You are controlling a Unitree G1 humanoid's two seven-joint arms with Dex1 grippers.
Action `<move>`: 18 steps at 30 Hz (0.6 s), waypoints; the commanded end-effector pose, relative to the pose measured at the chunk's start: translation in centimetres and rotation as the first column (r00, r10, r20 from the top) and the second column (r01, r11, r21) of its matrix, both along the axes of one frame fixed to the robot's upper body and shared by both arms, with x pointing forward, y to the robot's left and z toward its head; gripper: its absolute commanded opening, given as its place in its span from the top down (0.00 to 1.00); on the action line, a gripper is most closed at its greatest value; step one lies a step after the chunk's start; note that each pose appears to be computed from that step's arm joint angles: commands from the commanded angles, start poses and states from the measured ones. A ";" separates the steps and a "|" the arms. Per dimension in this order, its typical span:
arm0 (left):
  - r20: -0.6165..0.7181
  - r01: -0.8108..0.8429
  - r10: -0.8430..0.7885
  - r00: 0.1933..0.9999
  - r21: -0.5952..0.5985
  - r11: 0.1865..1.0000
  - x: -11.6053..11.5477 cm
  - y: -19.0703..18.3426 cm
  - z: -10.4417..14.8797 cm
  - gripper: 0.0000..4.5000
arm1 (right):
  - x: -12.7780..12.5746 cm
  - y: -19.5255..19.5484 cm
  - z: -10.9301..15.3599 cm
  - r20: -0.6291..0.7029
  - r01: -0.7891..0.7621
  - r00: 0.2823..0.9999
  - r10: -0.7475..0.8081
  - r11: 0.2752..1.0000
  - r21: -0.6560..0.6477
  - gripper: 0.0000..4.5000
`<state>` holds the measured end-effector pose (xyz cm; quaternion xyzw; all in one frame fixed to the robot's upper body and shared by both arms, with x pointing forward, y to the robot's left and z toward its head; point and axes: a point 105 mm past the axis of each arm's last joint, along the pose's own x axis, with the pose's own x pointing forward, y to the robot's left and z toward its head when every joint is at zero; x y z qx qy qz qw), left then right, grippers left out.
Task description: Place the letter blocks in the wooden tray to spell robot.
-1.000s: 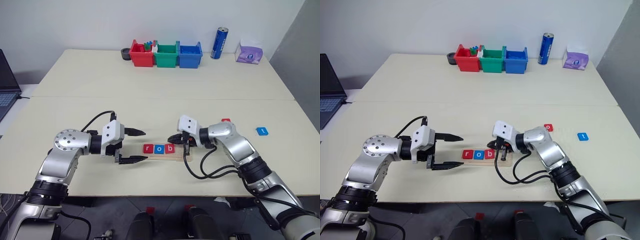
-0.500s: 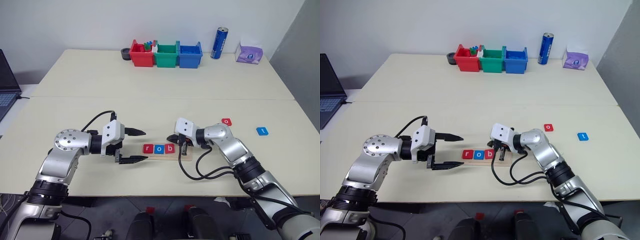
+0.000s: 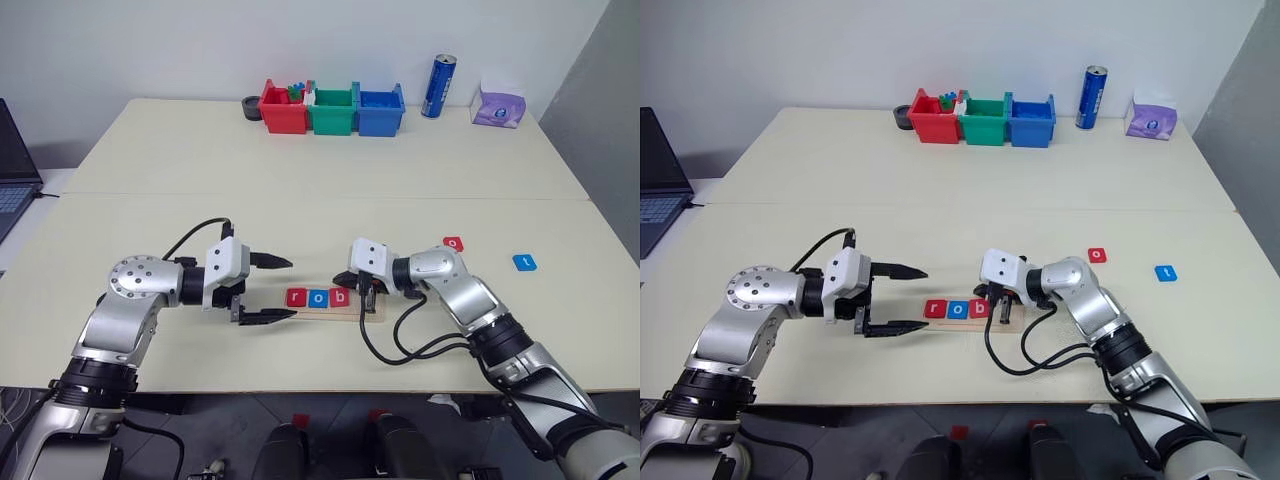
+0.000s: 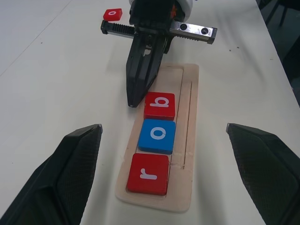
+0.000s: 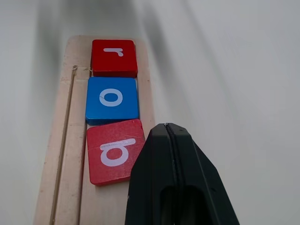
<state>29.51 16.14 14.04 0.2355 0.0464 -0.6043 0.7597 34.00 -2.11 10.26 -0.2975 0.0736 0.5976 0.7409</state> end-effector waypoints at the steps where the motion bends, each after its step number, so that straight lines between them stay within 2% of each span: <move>1: 0.035 0.015 -0.015 0.999 -0.003 1.000 0.1 -0.3 0.6 0.00 | -0.5 0.4 0.9 0.020 -0.035 0.999 0.034 0.999 0.010 1.00; 18: 0.032 0.008 -0.008 0.999 0.000 1.000 0.0 -0.1 0.6 0.00 | -1.1 0.5 0.7 -0.003 -0.054 0.999 0.054 0.999 0.006 1.00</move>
